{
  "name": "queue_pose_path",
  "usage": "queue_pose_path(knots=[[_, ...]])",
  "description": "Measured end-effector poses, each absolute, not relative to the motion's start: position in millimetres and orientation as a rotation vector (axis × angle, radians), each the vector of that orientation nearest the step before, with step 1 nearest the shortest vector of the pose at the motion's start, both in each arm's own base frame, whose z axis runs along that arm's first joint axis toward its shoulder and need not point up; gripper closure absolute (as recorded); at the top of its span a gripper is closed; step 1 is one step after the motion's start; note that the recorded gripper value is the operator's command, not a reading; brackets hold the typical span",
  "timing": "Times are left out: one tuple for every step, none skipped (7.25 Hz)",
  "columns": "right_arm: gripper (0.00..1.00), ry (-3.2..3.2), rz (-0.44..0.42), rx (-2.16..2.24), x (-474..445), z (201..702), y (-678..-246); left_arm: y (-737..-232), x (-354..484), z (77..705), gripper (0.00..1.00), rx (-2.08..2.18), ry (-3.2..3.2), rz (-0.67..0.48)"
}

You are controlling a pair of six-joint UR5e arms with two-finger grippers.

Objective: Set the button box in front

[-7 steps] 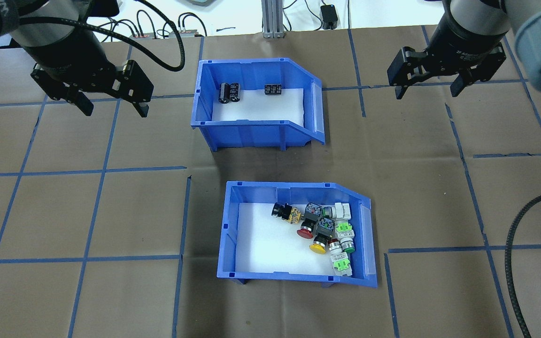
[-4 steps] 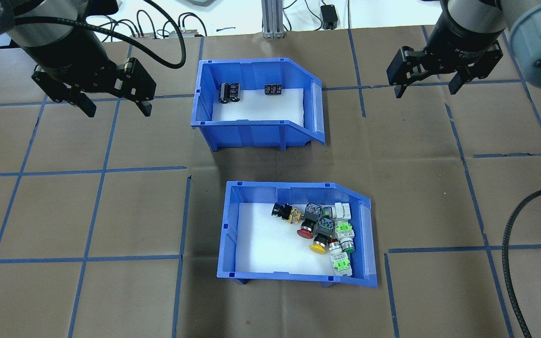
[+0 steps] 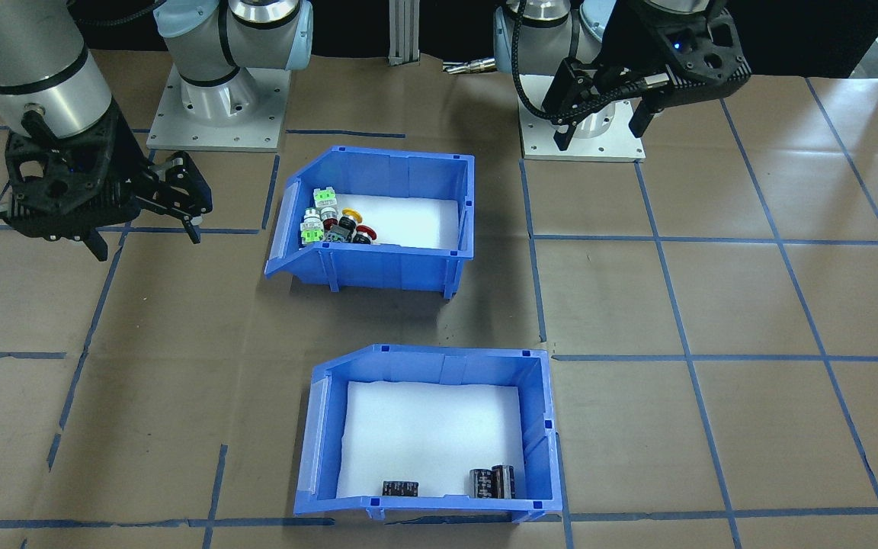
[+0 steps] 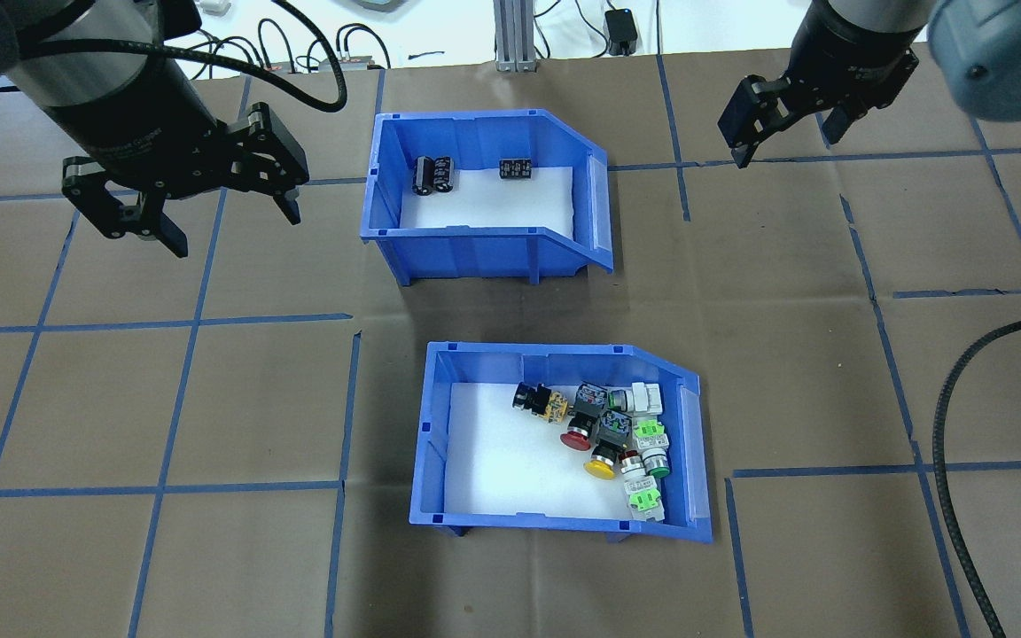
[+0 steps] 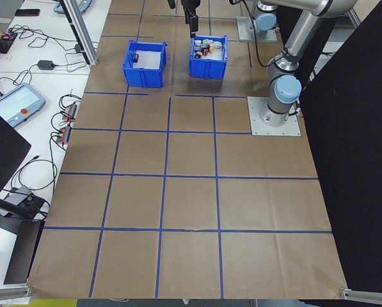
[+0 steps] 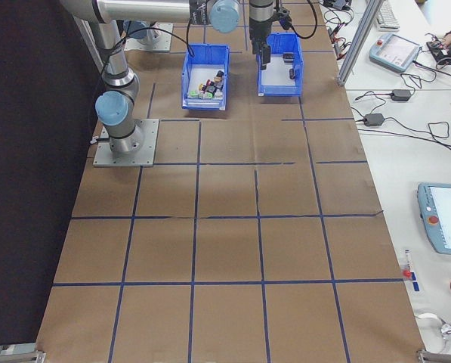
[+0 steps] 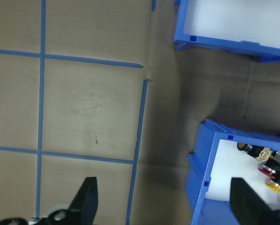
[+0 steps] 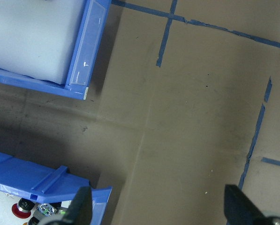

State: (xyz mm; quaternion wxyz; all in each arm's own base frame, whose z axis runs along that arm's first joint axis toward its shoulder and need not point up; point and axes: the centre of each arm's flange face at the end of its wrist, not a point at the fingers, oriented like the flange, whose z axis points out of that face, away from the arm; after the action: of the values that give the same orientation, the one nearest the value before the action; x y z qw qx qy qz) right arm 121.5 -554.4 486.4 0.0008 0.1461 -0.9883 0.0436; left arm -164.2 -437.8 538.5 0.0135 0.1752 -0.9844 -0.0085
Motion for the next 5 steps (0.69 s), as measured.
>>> queue_pose_path(knots=[[0.00,-3.076,0.138,0.606,132,486,-575,-416,-182,530,0.01,0.753,-3.026,-0.055],[0.00,-3.024,0.137,0.802,150,483,-590,-392,-195,519,0.01,1.016,-2.936,-0.101],[0.00,-2.961,0.136,0.985,172,480,-599,-366,-203,506,0.01,1.292,-2.797,-0.168],[0.00,-2.899,0.134,1.143,194,475,-605,-340,-204,488,0.01,1.497,-2.679,-0.226],[0.00,-2.836,0.126,1.292,221,467,-608,-316,-203,468,0.01,1.656,-2.584,-0.260]])
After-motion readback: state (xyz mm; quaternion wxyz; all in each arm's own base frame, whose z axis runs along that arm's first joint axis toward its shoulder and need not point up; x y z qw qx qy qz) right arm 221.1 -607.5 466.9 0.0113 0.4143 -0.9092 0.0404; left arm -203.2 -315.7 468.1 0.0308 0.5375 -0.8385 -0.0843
